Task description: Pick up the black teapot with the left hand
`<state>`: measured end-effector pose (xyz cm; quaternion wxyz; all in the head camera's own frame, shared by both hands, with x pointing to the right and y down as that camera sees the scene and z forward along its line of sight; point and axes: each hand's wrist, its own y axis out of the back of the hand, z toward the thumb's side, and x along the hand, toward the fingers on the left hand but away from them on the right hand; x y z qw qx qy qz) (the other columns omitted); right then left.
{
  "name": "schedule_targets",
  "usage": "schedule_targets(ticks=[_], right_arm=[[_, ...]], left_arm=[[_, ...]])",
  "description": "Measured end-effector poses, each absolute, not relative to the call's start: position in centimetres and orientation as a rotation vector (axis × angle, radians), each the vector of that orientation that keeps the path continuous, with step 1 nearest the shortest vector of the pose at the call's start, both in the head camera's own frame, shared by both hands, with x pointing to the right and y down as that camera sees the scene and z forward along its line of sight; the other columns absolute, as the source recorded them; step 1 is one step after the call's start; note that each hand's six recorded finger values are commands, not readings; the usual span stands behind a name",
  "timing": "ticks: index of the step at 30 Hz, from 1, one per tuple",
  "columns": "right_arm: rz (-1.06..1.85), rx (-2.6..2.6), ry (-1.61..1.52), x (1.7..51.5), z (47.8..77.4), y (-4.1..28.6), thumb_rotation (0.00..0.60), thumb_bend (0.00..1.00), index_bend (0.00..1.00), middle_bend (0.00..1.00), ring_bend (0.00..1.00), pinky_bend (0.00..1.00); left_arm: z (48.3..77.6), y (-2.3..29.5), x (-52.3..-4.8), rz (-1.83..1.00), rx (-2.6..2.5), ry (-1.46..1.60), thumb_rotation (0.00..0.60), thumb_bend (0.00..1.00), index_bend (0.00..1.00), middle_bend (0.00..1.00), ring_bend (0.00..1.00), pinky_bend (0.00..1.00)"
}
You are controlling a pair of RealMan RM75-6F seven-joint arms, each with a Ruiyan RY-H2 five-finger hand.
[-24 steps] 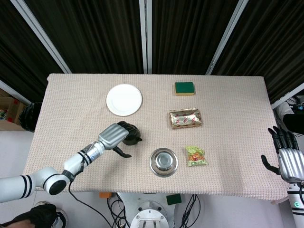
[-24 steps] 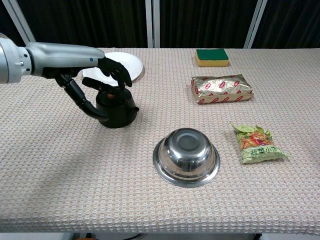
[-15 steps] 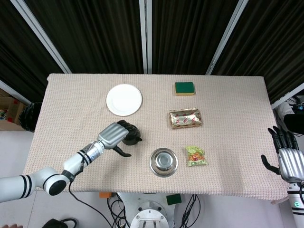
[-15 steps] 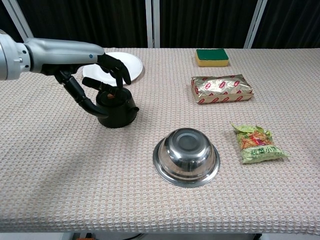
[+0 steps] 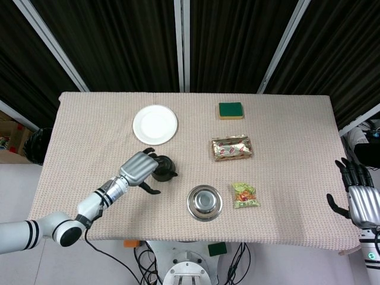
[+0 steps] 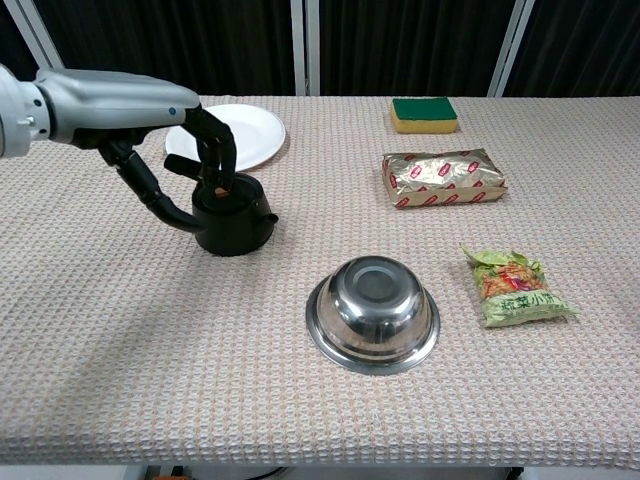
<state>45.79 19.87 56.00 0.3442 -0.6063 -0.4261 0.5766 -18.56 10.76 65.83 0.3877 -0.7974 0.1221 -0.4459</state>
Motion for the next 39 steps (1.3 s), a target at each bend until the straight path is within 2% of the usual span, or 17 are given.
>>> schedule_targets(ticks=[12, 26, 34, 39], right_arm=[[1.502, -1.572, -1.111, 45.9, 56.0, 19.8, 0.600, 0.33, 0.00, 0.00, 0.00, 0.00], [1.506, -1.573, -1.112, 46.0, 56.1, 19.8, 0.600, 0.33, 0.00, 0.00, 0.00, 0.00], [1.506, -1.573, -1.113, 46.0, 56.1, 19.8, 0.600, 0.33, 0.00, 0.00, 0.00, 0.00], [1.507, -1.573, -1.113, 46.0, 56.1, 19.8, 0.600, 0.33, 0.00, 0.00, 0.00, 0.00]], left_arm=[[66.2, 11.5, -18.4, -1.150, -2.048, 0.294, 0.386, 0.00, 0.41, 0.50, 0.41, 0.17], [67.2, 12.6, -18.2, -1.157, -2.067, 0.240, 0.390, 0.00, 0.47, 0.56, 0.49, 0.17], [67.6, 13.1, -18.5, -1.169, -2.077, 0.223, 0.386, 0.00, 0.55, 0.66, 0.59, 0.17], [67.6, 12.9, -18.5, -1.170, -2.079, 0.227, 0.393, 0.00, 0.63, 0.76, 0.70, 0.17]])
